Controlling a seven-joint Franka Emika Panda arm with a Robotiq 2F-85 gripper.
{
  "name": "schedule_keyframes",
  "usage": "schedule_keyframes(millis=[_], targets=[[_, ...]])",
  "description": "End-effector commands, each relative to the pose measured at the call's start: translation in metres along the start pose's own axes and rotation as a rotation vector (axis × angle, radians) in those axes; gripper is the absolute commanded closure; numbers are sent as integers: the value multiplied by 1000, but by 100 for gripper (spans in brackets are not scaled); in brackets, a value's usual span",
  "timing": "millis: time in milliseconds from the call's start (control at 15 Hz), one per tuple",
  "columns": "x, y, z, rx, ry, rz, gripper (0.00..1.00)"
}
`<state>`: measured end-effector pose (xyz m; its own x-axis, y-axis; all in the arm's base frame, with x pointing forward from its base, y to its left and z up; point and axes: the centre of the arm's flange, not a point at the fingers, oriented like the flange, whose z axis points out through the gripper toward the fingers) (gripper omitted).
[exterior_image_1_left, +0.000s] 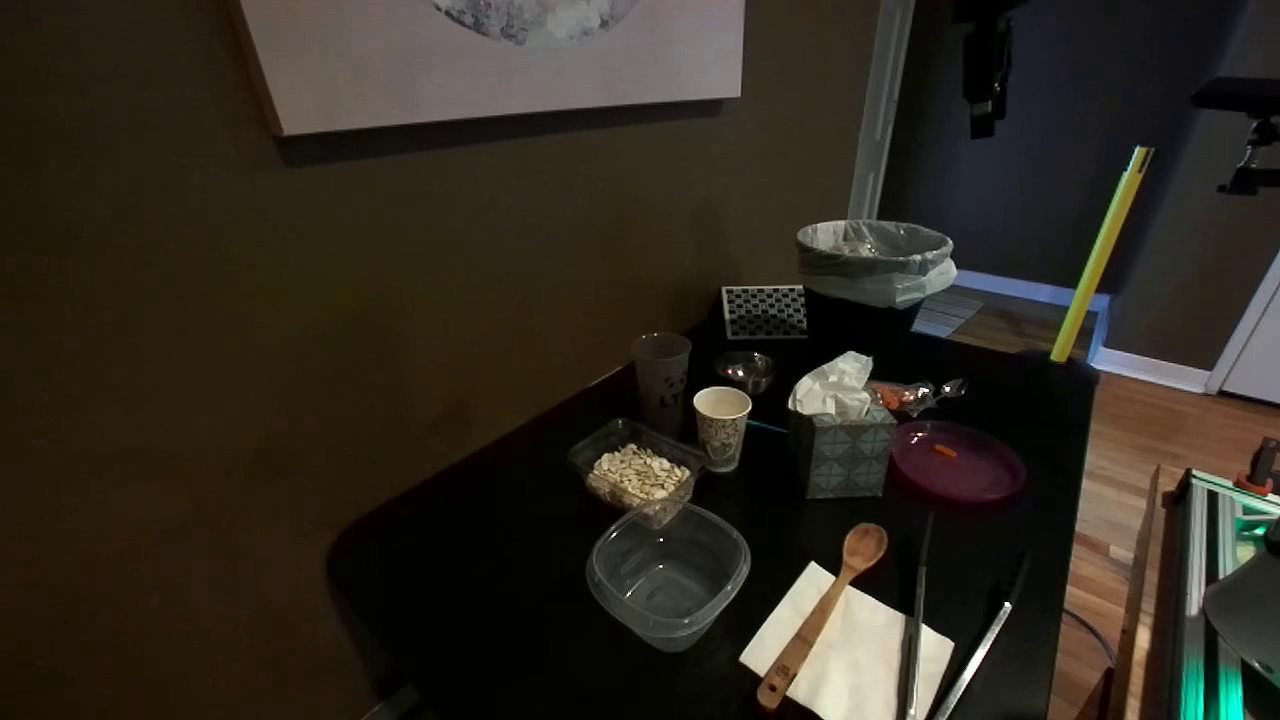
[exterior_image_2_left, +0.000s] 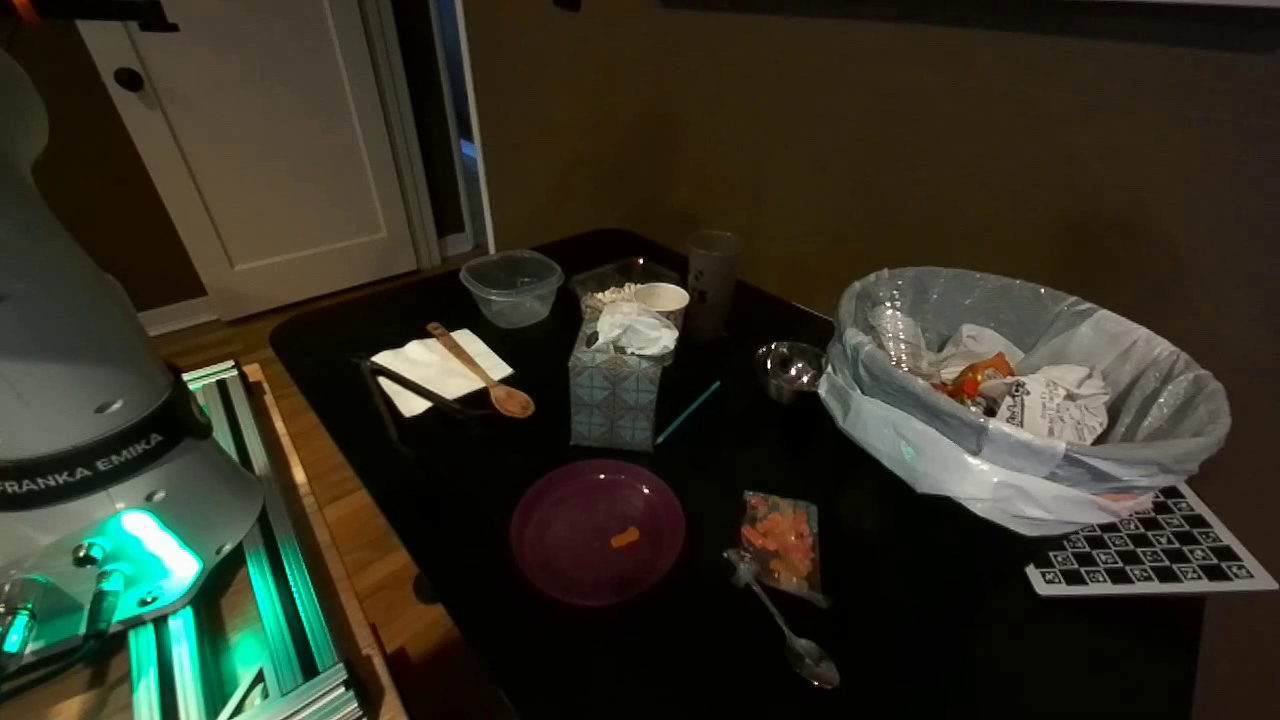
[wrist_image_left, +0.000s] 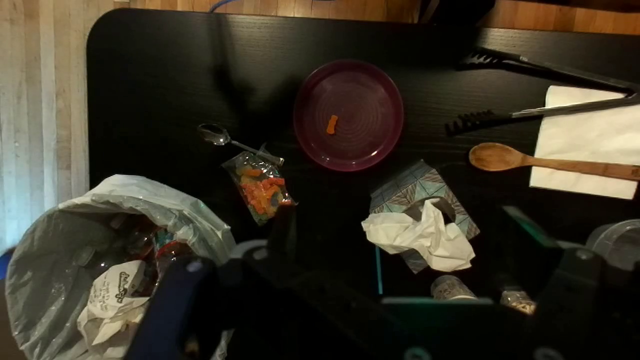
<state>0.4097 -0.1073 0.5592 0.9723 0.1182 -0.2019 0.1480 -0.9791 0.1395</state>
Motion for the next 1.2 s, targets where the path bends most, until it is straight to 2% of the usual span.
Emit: schedule_keyframes(millis=[0,200,267,467,600,733,933,1133], targets=[[0,0,0,0,0,0,0],[0,0,0,0,0,0,0],[-2,-1,10,14,-28,-8,0],[-15,-8,47,37,-57,17,0],[-24,-12,75,84,-103,51,0],[-33,-19,102,98,-156,74,0],[-50,-31,143,91,-239,135,0],[-65,-37,176,63,-238,175,0]])
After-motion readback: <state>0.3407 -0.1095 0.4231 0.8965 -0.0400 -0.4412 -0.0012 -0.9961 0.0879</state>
